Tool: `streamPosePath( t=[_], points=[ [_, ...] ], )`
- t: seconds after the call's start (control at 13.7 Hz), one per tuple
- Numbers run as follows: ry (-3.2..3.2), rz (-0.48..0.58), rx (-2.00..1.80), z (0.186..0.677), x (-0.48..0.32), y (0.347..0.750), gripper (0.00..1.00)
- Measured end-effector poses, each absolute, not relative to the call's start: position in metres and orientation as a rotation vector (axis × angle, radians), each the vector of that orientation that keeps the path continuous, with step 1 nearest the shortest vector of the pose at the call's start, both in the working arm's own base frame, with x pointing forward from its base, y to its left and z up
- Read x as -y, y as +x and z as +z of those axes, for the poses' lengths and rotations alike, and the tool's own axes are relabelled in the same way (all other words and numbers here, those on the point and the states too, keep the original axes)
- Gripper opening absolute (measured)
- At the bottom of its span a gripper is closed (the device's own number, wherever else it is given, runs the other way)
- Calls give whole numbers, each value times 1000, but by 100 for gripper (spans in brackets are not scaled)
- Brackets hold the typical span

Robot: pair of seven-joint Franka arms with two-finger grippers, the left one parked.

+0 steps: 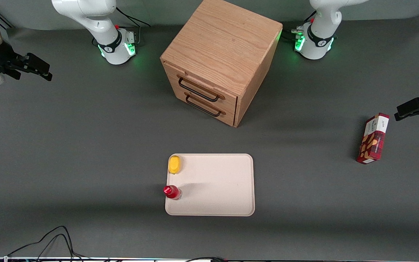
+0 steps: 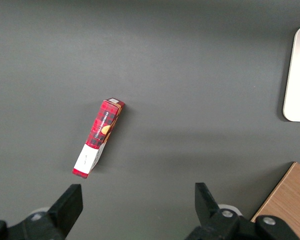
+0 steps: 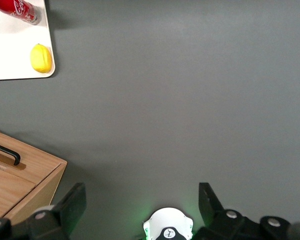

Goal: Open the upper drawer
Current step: 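Move the right gripper to the upper drawer's black handle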

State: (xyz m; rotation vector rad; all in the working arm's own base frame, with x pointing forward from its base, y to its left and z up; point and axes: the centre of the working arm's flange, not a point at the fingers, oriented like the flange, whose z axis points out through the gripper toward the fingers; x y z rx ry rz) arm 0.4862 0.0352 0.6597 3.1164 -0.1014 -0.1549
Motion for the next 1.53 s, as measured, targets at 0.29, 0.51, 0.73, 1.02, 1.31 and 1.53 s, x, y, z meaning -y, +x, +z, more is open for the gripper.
streamPosePath(
  t=[0.29,0.51,0.73,1.02,1.31,1.53],
  points=[
    [3243,-169,-281,660,-61,497,100],
    [3246,-231,-575,643,-124,520,100],
    [3252,-375,-989,606,-206,526,100],
    [3277,-492,-1434,541,-247,552,100],
    [3267,-563,-1638,479,-311,556,100],
    [3273,-588,-1694,441,-345,549,100]
  ],
)
